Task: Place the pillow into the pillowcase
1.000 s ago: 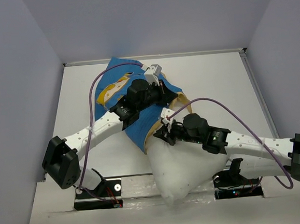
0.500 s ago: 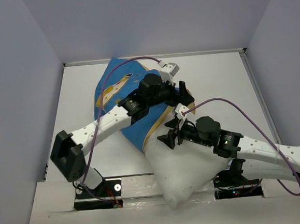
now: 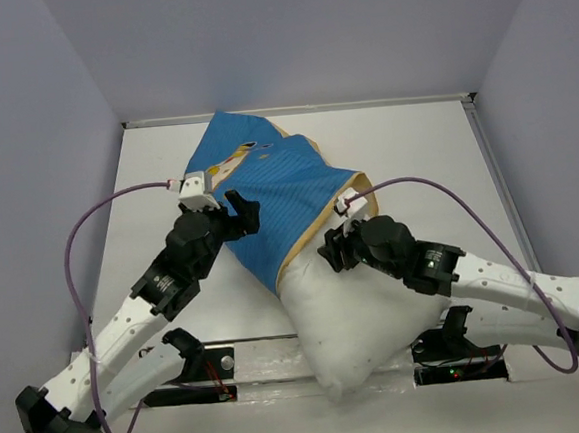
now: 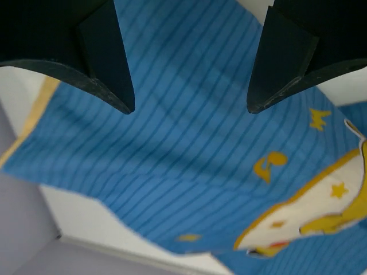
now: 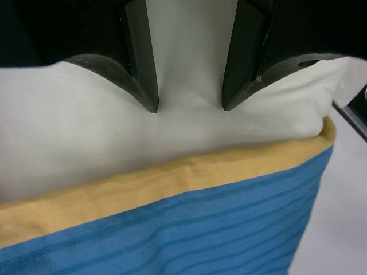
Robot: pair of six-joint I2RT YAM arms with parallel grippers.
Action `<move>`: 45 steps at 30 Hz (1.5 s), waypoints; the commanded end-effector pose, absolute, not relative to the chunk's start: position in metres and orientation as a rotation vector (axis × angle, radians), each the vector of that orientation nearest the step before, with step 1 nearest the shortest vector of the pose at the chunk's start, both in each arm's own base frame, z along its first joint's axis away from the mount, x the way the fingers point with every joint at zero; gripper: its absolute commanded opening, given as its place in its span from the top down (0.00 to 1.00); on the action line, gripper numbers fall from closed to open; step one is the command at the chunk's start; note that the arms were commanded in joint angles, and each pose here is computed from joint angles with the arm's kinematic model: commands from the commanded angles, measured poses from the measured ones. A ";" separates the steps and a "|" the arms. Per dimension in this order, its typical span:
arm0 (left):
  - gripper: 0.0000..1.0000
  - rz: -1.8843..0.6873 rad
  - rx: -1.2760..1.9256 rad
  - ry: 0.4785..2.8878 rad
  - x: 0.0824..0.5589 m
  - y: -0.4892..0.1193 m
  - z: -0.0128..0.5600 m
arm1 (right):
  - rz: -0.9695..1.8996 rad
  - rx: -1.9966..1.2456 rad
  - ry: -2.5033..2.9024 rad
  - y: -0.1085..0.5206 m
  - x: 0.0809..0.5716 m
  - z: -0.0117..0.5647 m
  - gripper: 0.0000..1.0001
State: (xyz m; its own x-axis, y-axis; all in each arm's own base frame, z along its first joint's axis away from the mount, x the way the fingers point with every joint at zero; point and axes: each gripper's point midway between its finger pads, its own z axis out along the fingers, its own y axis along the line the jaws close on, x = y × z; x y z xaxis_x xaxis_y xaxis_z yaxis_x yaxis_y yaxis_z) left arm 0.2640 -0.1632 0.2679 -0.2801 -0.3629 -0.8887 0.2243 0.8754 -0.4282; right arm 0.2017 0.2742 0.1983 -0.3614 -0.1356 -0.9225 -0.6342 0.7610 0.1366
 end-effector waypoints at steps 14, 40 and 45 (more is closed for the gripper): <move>0.20 -0.679 0.154 1.828 0.256 -0.233 0.269 | 0.525 -0.303 1.793 0.291 0.379 0.261 1.00; 1.00 -0.382 0.168 1.899 0.317 -0.244 0.237 | 0.701 -0.496 2.020 0.332 0.314 0.181 0.98; 1.00 -0.616 0.257 1.854 0.289 -0.265 0.262 | 0.706 -0.327 1.897 0.334 0.339 0.229 1.00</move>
